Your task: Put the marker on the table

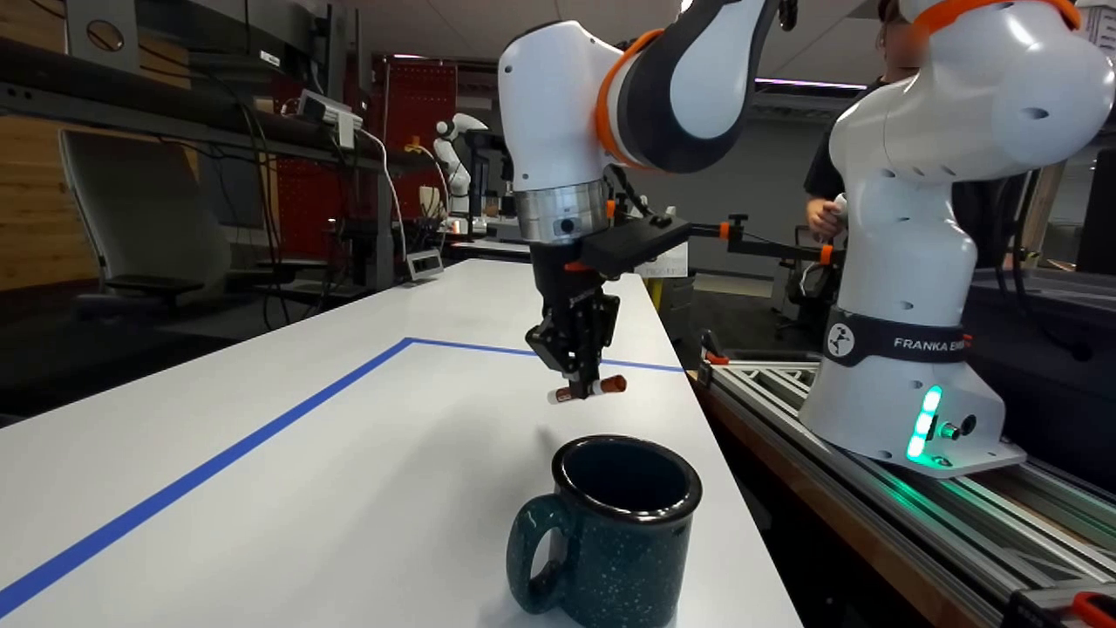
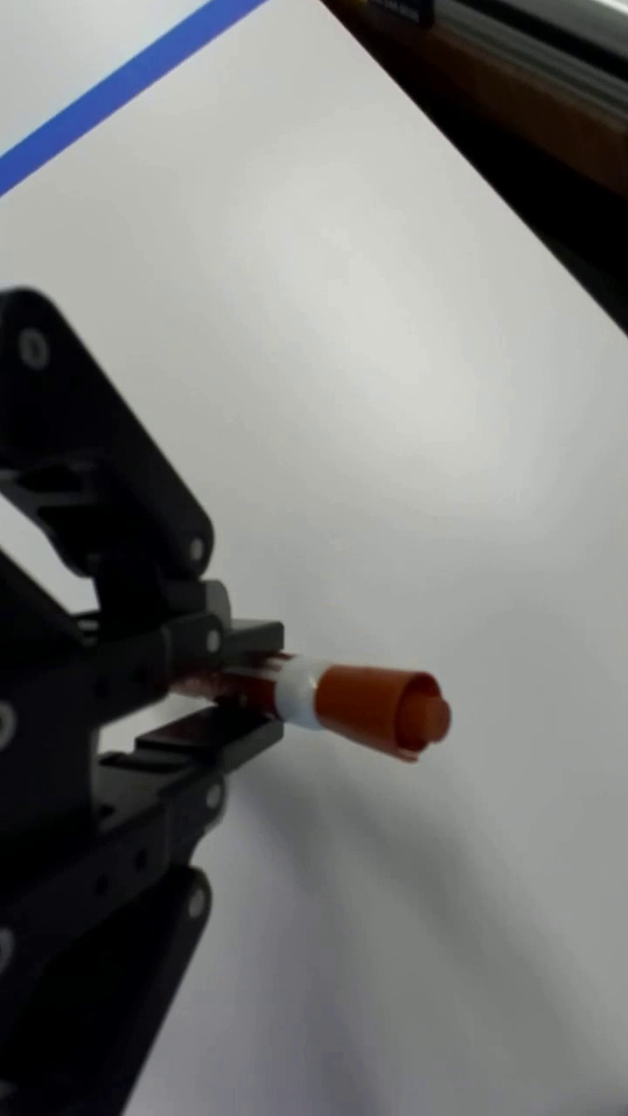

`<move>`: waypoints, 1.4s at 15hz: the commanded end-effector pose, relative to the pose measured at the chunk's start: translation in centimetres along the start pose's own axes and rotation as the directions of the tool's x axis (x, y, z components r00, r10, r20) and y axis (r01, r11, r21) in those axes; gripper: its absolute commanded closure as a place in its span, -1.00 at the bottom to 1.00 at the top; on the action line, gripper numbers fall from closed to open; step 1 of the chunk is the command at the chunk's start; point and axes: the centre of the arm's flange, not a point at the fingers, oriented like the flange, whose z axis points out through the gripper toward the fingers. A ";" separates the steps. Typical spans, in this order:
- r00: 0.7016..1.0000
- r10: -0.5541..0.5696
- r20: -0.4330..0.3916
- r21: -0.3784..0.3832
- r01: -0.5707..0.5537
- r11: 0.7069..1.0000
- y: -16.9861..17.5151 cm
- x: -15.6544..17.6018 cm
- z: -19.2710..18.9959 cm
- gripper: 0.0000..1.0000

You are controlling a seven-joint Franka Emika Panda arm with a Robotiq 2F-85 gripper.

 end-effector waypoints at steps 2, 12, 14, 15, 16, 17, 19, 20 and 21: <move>0.998 0.052 -0.038 0.064 -0.050 0.997 0.1 -1.1 1.4 0.90; 0.997 0.046 -0.058 0.101 -0.040 0.994 -0.8 -2.3 1.2 -0.18; 0.998 0.036 -0.051 0.103 -0.031 0.994 -0.8 -2.7 0.8 -0.50; 0.999 0.026 -0.044 0.105 -0.021 0.994 -0.8 -2.8 0.4 -0.63; 0.999 0.021 -0.039 0.108 -0.017 0.994 -0.6 -3.1 0.1 -0.80; 0.999 0.018 -0.026 0.111 -0.015 0.994 -0.4 -3.3 -0.4 -0.94; 1.000 0.005 0.009 0.129 -0.006 0.992 -0.1 -3.5 -1.3 -1.00; 0.999 -0.011 0.035 0.142 0.006 0.990 0.2 -3.6 -2.0 -1.00; 0.998 -0.042 0.055 0.153 0.033 0.988 0.4 -3.7 -2.6 -1.00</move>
